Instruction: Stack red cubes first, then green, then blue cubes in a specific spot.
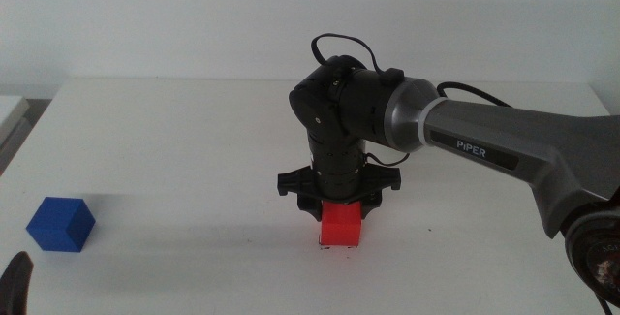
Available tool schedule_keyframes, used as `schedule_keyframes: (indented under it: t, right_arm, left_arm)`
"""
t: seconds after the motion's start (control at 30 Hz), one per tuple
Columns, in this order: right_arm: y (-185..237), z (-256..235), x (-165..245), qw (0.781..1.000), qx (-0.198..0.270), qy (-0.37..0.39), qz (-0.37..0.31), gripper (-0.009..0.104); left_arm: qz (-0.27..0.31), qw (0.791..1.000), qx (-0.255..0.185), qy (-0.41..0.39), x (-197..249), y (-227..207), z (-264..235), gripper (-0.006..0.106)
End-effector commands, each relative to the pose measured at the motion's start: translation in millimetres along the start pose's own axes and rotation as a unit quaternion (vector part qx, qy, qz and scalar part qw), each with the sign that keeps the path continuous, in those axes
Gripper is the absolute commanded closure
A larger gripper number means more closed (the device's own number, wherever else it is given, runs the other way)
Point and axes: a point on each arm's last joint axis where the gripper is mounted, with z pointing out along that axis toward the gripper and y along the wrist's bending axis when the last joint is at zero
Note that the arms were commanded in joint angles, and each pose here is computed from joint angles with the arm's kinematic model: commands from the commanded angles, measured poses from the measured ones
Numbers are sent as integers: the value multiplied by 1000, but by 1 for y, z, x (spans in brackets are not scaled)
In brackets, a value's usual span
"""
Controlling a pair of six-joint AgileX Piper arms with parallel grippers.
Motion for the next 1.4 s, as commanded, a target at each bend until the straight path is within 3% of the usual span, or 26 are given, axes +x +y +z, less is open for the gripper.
schedule_keyframes:
  t: [0.0,0.03,0.07,0.2,0.27,0.37,0.47,0.7,1.07,1.37]
  right_arm:
    - [-1,-1,0,1000,2,-2,-4,65]
    - [-1,-1,0,1000,2,-2,-4,56]
    - [-1,-1,0,1000,1,-1,-8,37]
    - [-2,-9,0,999,-4,-4,-32,17]
    - [-7,-27,-1,999,-11,-20,-48,13]
    - [-31,-70,-11,996,-15,-72,-53,13]
    - [-70,-94,-35,993,-20,-115,-8,13]
    - [-138,-82,-97,984,-18,-177,18,13]
    - [-134,-26,-146,979,-22,-204,3,15]
    - [-128,15,-154,982,-13,-188,2,15]
  left_arm:
    - [-3,1000,-1,-8,-1,0,0,8]
    - [-3,1000,-1,-8,-1,0,0,8]
    - [-3,1000,-1,-8,-1,0,0,8]
    - [-3,1000,-1,-8,-1,0,0,8]
    - [-3,1000,-1,-8,-1,0,0,8]
    - [-3,1000,-1,-8,-1,0,0,8]
    - [-3,1000,-1,-8,-1,0,0,8]
    - [-3,1000,-1,-8,-1,0,0,8]
    - [-3,1000,-1,-8,-1,0,0,8]
    - [-3,1000,-1,-8,-1,0,0,8]
